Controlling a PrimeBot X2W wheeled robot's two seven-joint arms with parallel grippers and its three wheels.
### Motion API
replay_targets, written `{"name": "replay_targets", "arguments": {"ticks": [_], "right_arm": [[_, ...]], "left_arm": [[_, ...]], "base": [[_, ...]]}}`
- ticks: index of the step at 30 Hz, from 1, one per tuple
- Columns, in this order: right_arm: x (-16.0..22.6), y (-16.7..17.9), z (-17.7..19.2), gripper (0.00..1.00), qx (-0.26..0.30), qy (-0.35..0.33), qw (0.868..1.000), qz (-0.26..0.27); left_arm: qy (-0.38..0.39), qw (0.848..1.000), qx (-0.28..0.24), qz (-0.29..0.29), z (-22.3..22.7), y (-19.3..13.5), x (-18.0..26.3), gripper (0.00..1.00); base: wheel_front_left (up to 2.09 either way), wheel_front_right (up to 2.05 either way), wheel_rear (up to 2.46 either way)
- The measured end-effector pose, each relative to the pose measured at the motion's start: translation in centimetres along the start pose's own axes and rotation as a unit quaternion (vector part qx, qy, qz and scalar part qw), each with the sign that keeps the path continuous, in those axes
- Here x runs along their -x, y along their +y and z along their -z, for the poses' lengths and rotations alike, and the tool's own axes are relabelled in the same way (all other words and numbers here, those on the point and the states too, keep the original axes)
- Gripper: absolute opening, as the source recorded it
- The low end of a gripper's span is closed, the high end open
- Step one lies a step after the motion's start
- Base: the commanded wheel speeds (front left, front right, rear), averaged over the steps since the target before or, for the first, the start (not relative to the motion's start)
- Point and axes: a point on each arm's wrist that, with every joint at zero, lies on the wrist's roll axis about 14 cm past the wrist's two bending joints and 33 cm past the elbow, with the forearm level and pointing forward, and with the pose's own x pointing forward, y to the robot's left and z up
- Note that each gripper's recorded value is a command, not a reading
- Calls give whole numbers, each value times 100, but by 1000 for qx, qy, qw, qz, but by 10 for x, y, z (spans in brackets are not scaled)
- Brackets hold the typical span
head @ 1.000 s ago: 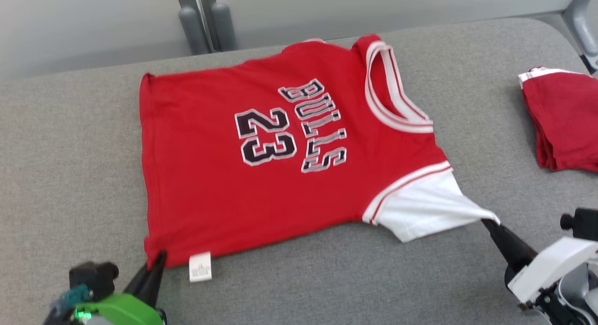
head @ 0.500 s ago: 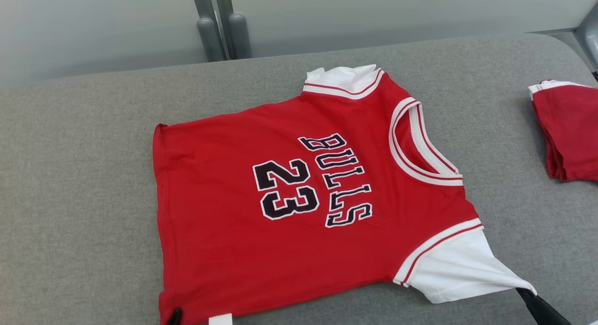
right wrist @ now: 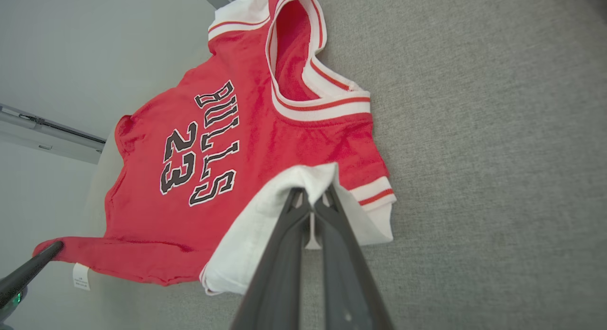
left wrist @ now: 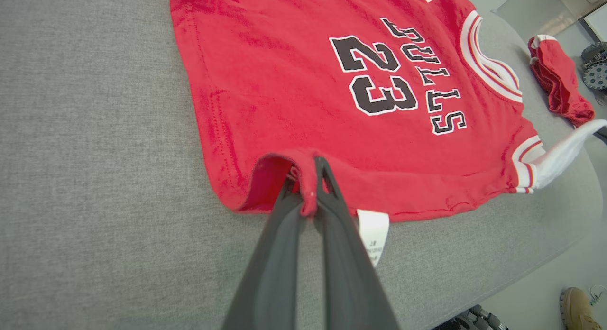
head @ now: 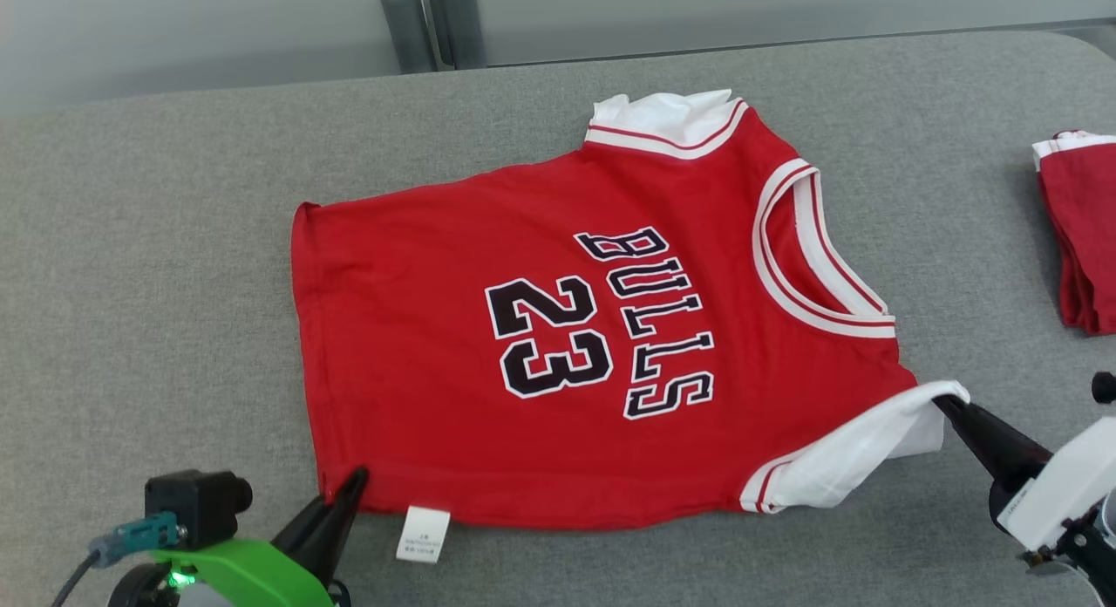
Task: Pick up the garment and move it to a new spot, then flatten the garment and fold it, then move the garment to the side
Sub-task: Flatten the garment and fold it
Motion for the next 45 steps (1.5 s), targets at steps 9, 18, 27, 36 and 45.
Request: {"name": "replay_targets", "arguments": {"ticks": [9,18,27,36,45], "right_arm": [[-49,7,-29,0,67,40,997,-2],[-88,6,-27,0,99,84,991,11],[-84,6,-65,100,144,8,989,21],[-39,-22,-10,100,164,106,980,43],[-56,-33,19,100,194,167,966,48]], "left_arm": [[37,999,-14,-20,-22,14,-27,0],[103,994,6,-46,-13,35,-46,0],[79,993,13,-92,-16,57,-41,100],[96,990,57,-87,15,50,-22,100],[155,982,63,-90,49,55,-34,100]], "base": [[0,0,0],[0,0,0],[0,0,0],[0,0,0],[0,0,0]]}}
